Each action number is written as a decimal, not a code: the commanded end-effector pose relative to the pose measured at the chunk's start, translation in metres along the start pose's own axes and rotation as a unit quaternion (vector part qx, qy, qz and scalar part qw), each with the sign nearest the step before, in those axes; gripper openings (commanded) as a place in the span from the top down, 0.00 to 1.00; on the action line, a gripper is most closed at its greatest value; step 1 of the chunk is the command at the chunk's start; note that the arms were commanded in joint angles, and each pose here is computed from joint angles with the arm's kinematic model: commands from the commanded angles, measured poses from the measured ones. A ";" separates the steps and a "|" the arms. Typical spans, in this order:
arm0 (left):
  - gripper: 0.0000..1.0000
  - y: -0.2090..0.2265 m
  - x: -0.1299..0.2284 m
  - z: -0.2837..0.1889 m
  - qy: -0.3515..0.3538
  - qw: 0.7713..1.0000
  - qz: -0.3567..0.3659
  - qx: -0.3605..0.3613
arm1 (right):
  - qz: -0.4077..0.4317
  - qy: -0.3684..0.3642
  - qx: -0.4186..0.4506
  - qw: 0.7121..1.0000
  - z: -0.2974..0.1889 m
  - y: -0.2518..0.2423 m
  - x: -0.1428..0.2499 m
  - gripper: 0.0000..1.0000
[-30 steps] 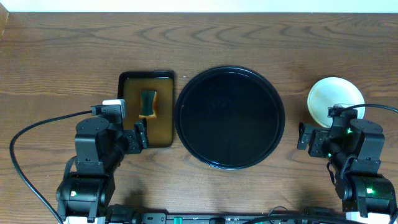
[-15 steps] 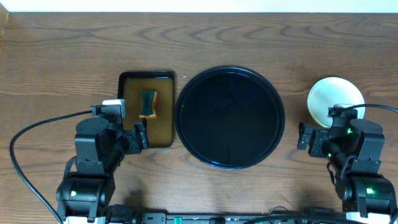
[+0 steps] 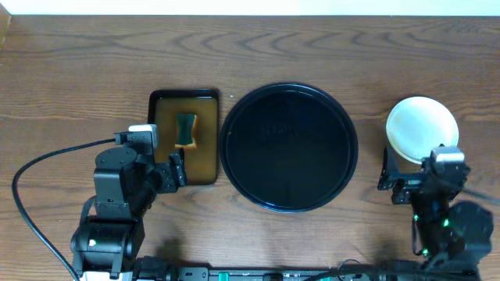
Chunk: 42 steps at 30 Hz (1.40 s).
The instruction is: Clean dirty plates on tray and stack at the side
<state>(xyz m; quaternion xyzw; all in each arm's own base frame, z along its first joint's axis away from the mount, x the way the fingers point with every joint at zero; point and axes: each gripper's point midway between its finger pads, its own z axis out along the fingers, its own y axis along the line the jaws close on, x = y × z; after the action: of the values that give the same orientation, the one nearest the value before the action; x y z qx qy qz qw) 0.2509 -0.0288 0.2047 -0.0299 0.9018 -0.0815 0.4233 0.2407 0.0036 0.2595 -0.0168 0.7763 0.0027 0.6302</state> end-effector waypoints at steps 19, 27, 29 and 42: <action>0.20 0.000 0.002 0.001 0.002 1.000 0.008 0.001 | -0.033 -0.069 -0.015 0.997 0.026 0.011 0.098 0.01; 0.21 0.000 0.002 0.001 0.002 1.000 0.008 0.001 | -0.017 -0.067 -0.016 0.998 0.027 0.010 0.099 0.01; 0.20 0.000 0.002 0.001 0.002 1.000 0.008 0.001 | -0.017 -0.067 -0.016 0.998 0.027 0.010 0.099 0.01; 0.21 0.000 0.002 0.001 0.002 1.000 0.008 0.001 | -0.017 -0.066 -0.016 0.998 0.027 0.010 0.099 0.01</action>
<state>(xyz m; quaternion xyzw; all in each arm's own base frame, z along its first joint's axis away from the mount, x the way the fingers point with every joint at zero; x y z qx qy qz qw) 0.2509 -0.0288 0.2047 -0.0299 0.9017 -0.0815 0.4235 0.2466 0.0063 0.1567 -0.0348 0.7327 -0.0081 0.6797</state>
